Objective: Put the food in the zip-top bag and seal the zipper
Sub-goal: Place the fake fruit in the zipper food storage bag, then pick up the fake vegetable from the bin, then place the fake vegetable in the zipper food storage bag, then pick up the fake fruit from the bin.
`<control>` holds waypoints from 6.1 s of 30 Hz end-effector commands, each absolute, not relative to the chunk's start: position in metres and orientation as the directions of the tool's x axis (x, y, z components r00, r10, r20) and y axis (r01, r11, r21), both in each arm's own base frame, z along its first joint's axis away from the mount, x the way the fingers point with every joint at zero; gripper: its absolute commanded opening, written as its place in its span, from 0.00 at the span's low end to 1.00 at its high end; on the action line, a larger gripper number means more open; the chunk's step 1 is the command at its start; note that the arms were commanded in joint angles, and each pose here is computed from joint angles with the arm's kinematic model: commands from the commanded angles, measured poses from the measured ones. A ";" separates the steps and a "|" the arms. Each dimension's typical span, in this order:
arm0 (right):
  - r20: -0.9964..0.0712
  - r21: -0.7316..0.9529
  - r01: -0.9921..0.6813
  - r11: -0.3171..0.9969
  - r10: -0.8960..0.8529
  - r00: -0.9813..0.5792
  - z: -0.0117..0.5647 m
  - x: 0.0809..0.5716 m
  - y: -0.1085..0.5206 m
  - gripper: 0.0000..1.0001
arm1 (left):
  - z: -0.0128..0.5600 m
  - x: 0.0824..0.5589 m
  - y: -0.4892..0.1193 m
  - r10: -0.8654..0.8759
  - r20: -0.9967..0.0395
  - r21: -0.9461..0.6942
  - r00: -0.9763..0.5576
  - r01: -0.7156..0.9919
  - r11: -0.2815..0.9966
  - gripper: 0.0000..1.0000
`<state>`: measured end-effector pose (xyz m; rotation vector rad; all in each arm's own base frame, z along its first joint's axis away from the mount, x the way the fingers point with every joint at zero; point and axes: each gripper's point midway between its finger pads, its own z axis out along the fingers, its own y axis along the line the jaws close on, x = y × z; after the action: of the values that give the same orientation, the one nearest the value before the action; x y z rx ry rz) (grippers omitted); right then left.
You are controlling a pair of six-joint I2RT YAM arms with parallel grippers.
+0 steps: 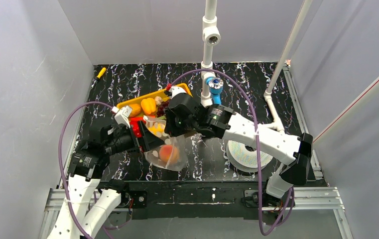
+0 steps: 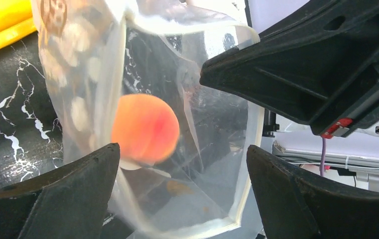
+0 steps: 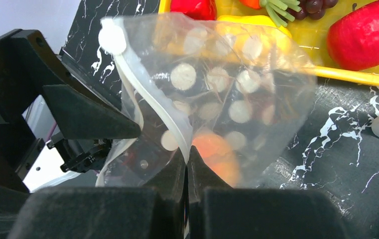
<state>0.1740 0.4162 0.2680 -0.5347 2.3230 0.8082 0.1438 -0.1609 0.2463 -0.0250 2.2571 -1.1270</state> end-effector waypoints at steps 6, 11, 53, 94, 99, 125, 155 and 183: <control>-0.731 0.367 -0.524 0.769 -0.111 -0.674 0.290 0.188 0.392 0.01 | 0.291 0.153 -0.140 -0.275 -0.645 -0.620 -0.713 0.277 0.734 0.98; -0.725 0.323 -0.507 0.799 -0.136 -0.676 0.279 0.190 0.382 0.01 | 0.295 0.172 -0.114 -0.235 -0.704 -0.486 -0.670 0.214 0.847 0.98; -0.744 0.229 -0.492 0.840 -0.174 -0.645 0.272 0.183 0.368 0.01 | 0.099 0.304 -0.026 -0.304 -0.459 -0.015 -0.835 -0.335 0.942 0.81; -0.763 0.229 -0.493 0.839 -0.160 -0.627 0.291 0.181 0.364 0.01 | 0.197 0.287 -0.091 -0.263 -0.702 -0.396 -0.662 0.055 0.916 0.31; -0.762 0.219 -0.490 0.844 -0.165 -0.626 0.291 0.183 0.365 0.01 | 0.262 0.232 -0.133 -0.414 -0.633 -0.664 -0.654 0.185 0.724 0.31; -0.761 0.271 -0.521 0.810 -0.151 -0.631 0.294 0.180 0.382 0.01 | 0.304 0.112 -0.199 -0.238 -0.449 -0.885 -0.861 0.393 0.250 0.27; -0.743 0.332 -0.538 0.774 -0.137 -0.655 0.296 0.169 0.388 0.01 | 0.285 0.163 -0.182 -0.357 -0.416 -0.805 -0.836 0.156 0.572 0.93; -0.792 0.238 -0.503 0.830 -0.134 -0.596 0.303 0.174 0.333 0.01 | 0.293 0.230 -0.093 -0.187 -0.812 -0.301 -0.553 0.121 0.946 0.98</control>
<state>0.1725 0.3337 0.2952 -0.4660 2.2222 0.5539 0.1957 -0.1068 0.3336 -0.1214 2.0258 -0.6345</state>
